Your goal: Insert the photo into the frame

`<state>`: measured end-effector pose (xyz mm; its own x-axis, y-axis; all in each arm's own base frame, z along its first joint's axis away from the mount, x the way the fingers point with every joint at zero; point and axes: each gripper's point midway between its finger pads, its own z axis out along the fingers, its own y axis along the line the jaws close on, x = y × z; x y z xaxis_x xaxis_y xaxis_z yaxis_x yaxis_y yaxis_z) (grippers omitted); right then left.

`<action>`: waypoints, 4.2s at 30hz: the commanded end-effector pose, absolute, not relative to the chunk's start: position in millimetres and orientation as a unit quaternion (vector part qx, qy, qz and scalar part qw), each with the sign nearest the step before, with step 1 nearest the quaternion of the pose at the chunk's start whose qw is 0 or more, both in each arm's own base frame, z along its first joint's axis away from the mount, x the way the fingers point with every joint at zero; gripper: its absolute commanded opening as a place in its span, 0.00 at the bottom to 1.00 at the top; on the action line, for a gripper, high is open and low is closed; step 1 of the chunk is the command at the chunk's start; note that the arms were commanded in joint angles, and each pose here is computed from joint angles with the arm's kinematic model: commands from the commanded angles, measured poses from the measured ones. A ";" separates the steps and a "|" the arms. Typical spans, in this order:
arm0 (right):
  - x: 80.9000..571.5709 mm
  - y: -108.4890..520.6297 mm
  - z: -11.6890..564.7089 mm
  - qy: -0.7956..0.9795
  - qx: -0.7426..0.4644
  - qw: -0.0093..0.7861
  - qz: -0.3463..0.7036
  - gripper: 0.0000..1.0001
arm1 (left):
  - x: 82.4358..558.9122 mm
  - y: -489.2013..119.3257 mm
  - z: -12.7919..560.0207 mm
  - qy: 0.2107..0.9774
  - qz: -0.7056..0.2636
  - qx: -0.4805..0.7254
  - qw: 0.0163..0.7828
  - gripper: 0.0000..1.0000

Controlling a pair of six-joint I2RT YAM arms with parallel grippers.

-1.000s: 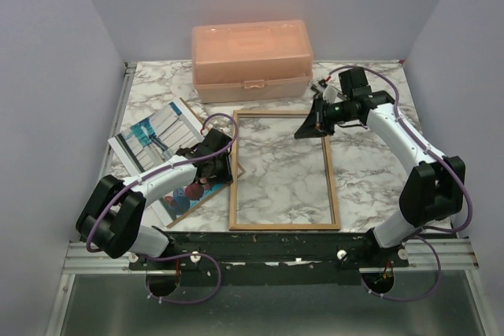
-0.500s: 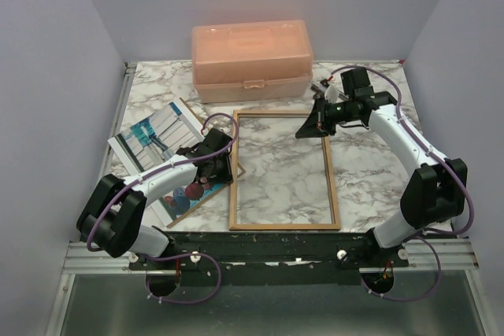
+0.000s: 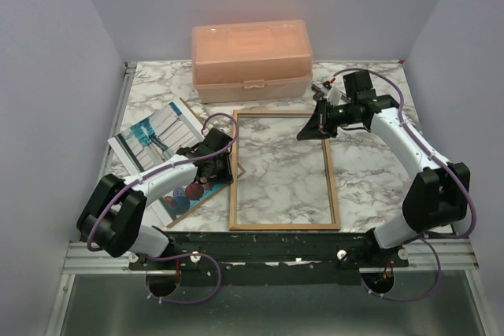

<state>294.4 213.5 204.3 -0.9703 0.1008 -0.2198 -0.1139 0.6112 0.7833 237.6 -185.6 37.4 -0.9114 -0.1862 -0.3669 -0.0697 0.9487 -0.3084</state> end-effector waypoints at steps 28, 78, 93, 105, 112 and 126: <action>286.5 218.5 204.1 0.872 0.016 0.115 0.475 0.01 | 225.0 -170.3 17.4 0.979 -0.101 -0.056 0.168 0.27; 267.3 185.1 89.7 0.933 0.026 0.068 0.353 0.03 | 224.0 -171.7 13.2 0.981 -0.095 -0.052 0.159 0.26; 275.5 177.4 69.2 0.944 0.035 0.072 0.321 0.38 | 223.6 -173.0 11.7 0.982 -0.093 -0.051 0.155 0.25; 274.6 172.2 61.5 0.949 0.039 0.078 0.305 0.73 | 222.6 -173.7 9.7 0.983 -0.091 -0.049 0.151 0.25; 276.5 171.1 62.9 0.948 0.038 0.093 0.303 0.92 | 222.9 -174.0 9.2 0.984 -0.090 -0.049 0.149 0.25; 276.3 155.6 54.8 0.961 0.049 0.102 0.252 0.96 | 223.3 -175.0 7.1 0.984 -0.088 -0.048 0.145 0.25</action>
<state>275.9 164.6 56.3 -0.9805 0.1394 -0.1383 0.0415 0.8356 0.5477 241.7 -193.3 36.4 -0.9257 -0.1635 -0.3412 -0.0596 0.9536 -0.2953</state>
